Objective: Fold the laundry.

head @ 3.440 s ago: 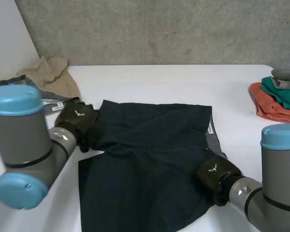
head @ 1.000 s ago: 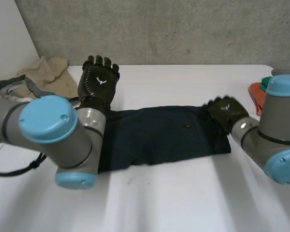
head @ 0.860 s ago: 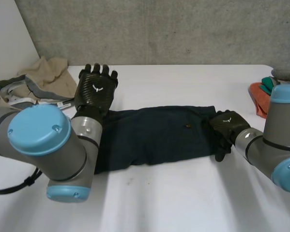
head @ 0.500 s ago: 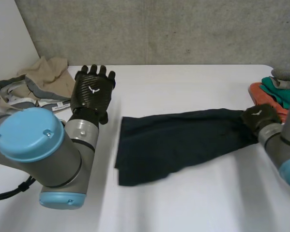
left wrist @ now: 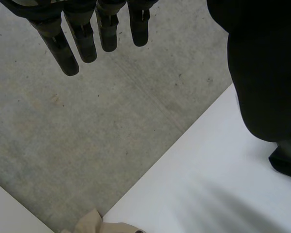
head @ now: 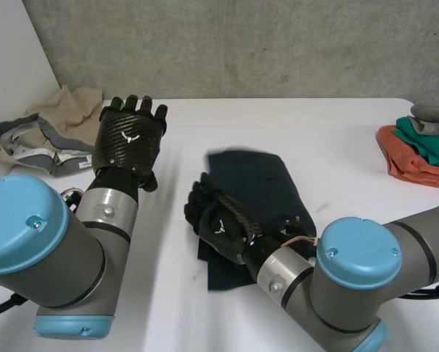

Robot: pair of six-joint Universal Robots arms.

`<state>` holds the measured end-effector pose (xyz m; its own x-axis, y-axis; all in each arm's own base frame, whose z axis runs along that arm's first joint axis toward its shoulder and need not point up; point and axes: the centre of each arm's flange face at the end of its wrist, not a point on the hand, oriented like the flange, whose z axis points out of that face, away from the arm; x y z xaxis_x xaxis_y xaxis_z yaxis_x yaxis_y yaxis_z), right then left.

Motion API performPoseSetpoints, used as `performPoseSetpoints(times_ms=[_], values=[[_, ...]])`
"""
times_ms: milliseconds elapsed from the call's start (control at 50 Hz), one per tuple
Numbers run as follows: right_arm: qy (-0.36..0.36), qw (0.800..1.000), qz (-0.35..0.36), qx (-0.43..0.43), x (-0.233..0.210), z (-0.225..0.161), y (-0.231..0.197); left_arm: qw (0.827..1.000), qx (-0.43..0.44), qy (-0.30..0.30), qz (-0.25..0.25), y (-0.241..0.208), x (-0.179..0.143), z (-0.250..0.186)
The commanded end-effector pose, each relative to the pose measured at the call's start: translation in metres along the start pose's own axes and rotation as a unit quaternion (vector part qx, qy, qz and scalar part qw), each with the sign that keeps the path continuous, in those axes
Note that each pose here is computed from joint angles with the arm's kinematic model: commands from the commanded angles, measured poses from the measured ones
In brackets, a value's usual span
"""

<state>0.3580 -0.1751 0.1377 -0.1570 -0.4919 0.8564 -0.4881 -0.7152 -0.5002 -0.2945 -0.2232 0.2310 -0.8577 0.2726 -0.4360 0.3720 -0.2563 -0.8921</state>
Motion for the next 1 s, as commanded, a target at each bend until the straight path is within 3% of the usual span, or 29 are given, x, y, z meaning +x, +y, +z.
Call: performPoseSetpoints(times_ms=[20,60,80,140,160,240,280,340,440,620,800,920,1000], values=[[0.121,0.981,0.155,-0.006,0.089,-0.022,0.008,1.0,0.027,-0.009,-0.009,-0.016,-0.002,0.01],[0.144,0.963,0.229,-0.005,0.106,-0.029,0.015,0.999,0.038,-0.007,-0.014,-0.023,0.001,0.012],[0.153,0.94,0.304,-0.007,0.115,-0.033,0.025,0.999,0.045,-0.004,-0.018,-0.028,0.004,0.013],[0.16,0.898,0.409,-0.016,0.126,-0.039,0.037,0.997,0.06,0.025,-0.04,-0.036,0.024,0.015],[0.166,0.874,0.456,-0.026,0.135,-0.043,0.045,0.996,0.064,0.035,-0.047,-0.038,0.03,0.016],[0.175,0.843,0.502,-0.081,0.146,-0.049,0.074,0.99,0.06,0.096,-0.079,-0.042,0.055,0.016],[0.167,0.837,0.51,-0.105,0.143,-0.045,0.085,0.985,0.037,0.139,-0.097,-0.037,0.072,0.018],[0.139,0.834,0.514,-0.146,0.135,-0.034,0.101,0.974,-0.008,0.187,-0.123,-0.024,0.094,0.024],[0.096,0.835,0.508,-0.19,0.128,-0.016,0.119,0.964,-0.087,0.212,-0.136,0.0,0.114,0.038],[0.014,0.837,0.506,-0.209,0.099,0.012,0.148,0.957,-0.225,0.166,-0.079,0.046,0.117,0.04],[-0.016,0.861,0.452,-0.234,0.077,0.019,0.159,0.947,-0.265,0.177,-0.04,0.051,0.111,0.029],[0.002,0.875,0.417,-0.244,0.091,0.017,0.153,0.95,-0.25,0.184,-0.015,0.04,0.107,0.03],[0.024,0.888,0.404,-0.22,0.114,0.012,0.129,0.959,-0.223,0.174,-0.027,0.016,0.095,0.032]])
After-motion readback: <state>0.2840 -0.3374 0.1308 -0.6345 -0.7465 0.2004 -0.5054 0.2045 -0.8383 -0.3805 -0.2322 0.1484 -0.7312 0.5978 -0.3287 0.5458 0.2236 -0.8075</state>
